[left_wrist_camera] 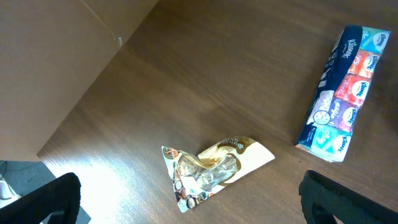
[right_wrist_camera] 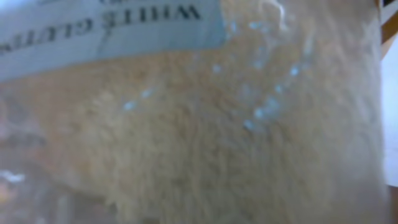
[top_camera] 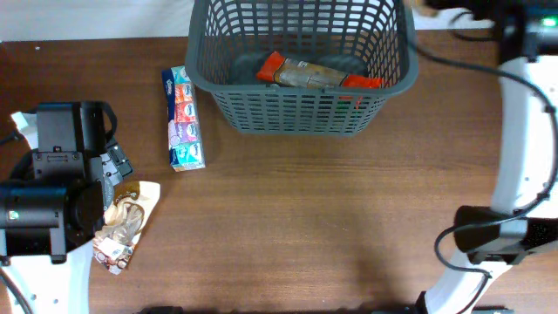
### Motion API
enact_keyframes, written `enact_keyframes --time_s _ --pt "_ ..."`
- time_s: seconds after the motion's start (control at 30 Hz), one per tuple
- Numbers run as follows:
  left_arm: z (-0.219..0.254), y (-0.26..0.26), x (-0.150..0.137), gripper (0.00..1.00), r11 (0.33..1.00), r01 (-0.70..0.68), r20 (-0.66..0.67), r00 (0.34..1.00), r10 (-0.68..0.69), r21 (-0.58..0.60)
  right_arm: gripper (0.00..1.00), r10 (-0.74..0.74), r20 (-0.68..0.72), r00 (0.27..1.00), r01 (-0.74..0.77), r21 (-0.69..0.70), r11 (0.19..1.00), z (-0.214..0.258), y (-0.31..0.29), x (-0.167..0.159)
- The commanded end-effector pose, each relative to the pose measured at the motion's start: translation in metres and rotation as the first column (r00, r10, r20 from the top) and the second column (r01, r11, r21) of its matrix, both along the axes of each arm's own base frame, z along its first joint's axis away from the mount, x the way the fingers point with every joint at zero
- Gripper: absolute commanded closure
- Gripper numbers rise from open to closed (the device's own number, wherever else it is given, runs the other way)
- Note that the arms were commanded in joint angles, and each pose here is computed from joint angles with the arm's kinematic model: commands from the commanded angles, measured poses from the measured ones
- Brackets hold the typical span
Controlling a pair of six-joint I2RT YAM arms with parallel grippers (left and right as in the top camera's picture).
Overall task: Pack container
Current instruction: 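Carry the wrapper into the basket and release it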
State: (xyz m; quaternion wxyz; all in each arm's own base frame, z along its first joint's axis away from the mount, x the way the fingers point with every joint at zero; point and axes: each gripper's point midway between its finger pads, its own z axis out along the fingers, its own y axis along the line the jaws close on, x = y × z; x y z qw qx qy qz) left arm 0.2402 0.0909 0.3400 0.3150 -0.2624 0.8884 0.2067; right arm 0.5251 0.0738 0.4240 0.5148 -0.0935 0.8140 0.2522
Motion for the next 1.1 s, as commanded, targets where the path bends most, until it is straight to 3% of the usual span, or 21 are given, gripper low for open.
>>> enact_keyframes --time_s 0.0,0.17,0.47,0.57,0.73,0.9,1.07 --pt "0.004 0.001 -0.001 0.0 1.0 -0.005 0.016 1.0 0.005 -0.004 0.96 -0.014 0.047 0.999 0.017 -0.054 0.998 0.017 0.032 -0.009" --pt "0.004 0.001 -0.001 0.0 1.0 -0.005 0.016 1.0 0.005 -0.004 0.96 -0.048 0.005 0.999 0.048 -0.19 0.981 -0.014 0.06 -0.004" --pt "0.004 0.001 -0.001 0.0 1.0 -0.004 0.015 1.0 0.005 -0.004 0.84 -0.025 -0.142 0.99 -0.01 -0.239 0.971 -0.085 0.087 0.015" --pt "0.004 0.001 -0.001 0.0 1.0 -0.005 0.016 1.0 0.005 -0.004 0.75 -0.027 -0.201 0.979 -0.025 -0.252 0.968 -0.112 0.088 0.021" --pt "0.004 0.001 -0.001 0.0 1.0 -0.005 0.016 1.0 0.005 -0.004 0.75 -0.034 -0.323 0.946 -0.059 -0.273 0.96 -0.161 0.089 0.024" --pt "0.004 0.001 -0.001 0.0 1.0 -0.005 0.015 1.0 0.005 -0.004 0.76 -0.034 -0.323 0.946 -0.059 -0.273 0.96 -0.159 0.089 0.022" --pt "0.004 0.001 -0.001 0.0 1.0 -0.005 0.015 1.0 0.005 -0.004 0.79 -0.026 -0.254 0.967 -0.041 -0.259 0.965 -0.126 0.088 0.017"
